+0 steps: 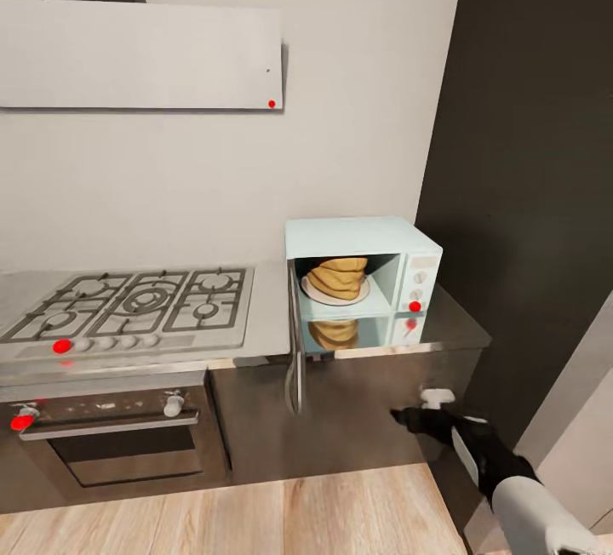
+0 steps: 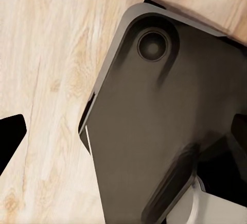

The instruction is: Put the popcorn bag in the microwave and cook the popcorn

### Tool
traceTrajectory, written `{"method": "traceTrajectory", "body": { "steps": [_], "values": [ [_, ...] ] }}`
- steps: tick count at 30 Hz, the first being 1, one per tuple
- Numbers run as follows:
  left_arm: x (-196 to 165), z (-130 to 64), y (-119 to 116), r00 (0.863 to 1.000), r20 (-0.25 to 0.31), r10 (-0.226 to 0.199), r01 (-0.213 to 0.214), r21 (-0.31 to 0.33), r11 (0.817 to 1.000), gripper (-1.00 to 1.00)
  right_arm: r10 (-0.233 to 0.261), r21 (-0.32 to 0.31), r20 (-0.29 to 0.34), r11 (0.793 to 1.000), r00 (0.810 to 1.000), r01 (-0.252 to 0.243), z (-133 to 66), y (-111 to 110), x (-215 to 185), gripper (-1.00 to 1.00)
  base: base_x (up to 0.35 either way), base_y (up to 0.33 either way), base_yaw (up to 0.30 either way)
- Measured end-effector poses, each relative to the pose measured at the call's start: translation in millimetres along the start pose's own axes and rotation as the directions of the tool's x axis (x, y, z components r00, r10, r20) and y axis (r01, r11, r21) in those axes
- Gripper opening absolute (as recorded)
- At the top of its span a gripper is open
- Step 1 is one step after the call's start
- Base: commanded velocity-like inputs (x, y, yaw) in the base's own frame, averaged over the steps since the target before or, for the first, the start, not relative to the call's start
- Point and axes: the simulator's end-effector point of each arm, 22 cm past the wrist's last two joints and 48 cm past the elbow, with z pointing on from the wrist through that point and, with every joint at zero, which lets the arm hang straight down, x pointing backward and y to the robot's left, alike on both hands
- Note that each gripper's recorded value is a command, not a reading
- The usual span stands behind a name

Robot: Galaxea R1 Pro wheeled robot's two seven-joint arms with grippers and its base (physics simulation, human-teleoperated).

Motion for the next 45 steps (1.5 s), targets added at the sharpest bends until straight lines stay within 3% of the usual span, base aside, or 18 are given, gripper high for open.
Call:
{"method": "traceTrajectory", "body": {
  "steps": [3, 7, 10, 12, 19, 21, 24, 38, 45],
  "values": [
    [0.2, 0.0, 0.1, 1.000, 0.000, 0.000, 0.000, 0.000, 1.000, 1.00, 0.047, 0.039, -0.140, 0.998, 0.989, -0.042, 5.1, -9.3, 72.2, 1.00, 0.000, 0.000, 0.000],
    [0.0, 0.0, -0.3, 1.000, 0.000, 0.001, -0.001, 0.000, 1.000, 1.00, 0.024, 0.120, -0.258, 0.993, 0.966, 0.007, 1.5, -14.6, 160.9, 1.00, 0.000, 0.000, 0.000],
    [-0.1, 0.0, -0.1, 1.000, 0.000, 0.002, -0.002, 0.000, 1.000, 1.00, 0.019, 0.151, -0.295, 0.988, 0.955, 0.027, -5.7, -15.5, 197.7, 1.00, 0.000, 0.000, 0.000],
    [-0.1, 0.0, 0.0, 1.000, 0.000, 0.001, -0.001, 0.000, 1.000, 1.00, 0.032, 0.185, -0.365, 0.982, 0.931, 0.038, -28.6, -21.6, 267.5, 1.00, 0.000, 0.000, 0.000],
    [-0.3, 0.0, -0.1, 1.000, 0.000, 0.000, 0.000, 0.000, 1.000, 1.00, 0.075, 0.227, -0.491, 0.973, 0.868, 0.044, -81.4, -28.3, 377.4, 1.00, 0.000, 0.000, 0.000],
    [0.0, 0.0, 0.1, 1.000, 0.000, -0.001, 0.001, 0.000, 1.000, 1.00, 0.088, 0.229, -0.537, 0.972, 0.839, 0.044, -103.8, -25.2, 416.1, 1.00, 0.000, 0.000, 0.000],
    [0.4, 0.0, 0.5, 1.000, -0.001, -0.013, 0.013, -0.001, 1.000, 1.00, 0.094, 0.228, -0.557, 0.973, 0.825, 0.043, -115.4, -22.9, 434.4, 1.00, 0.000, 0.000, 0.000],
    [1.1, 0.0, 0.9, 1.000, -0.003, -0.019, 0.019, -0.002, 1.000, 1.00, 0.097, 0.229, -0.569, 0.972, 0.817, 0.045, -118.8, -23.7, 439.0, 1.00, 0.000, -0.161, 0.005],
    [1.4, 0.0, 1.2, 1.000, -0.003, -0.019, 0.019, -0.003, 1.000, 1.00, 0.092, 0.232, -0.566, 0.971, 0.819, 0.051, -119.7, -28.9, 437.4, 1.00, 0.000, -0.023, 0.222]
  ]
}}
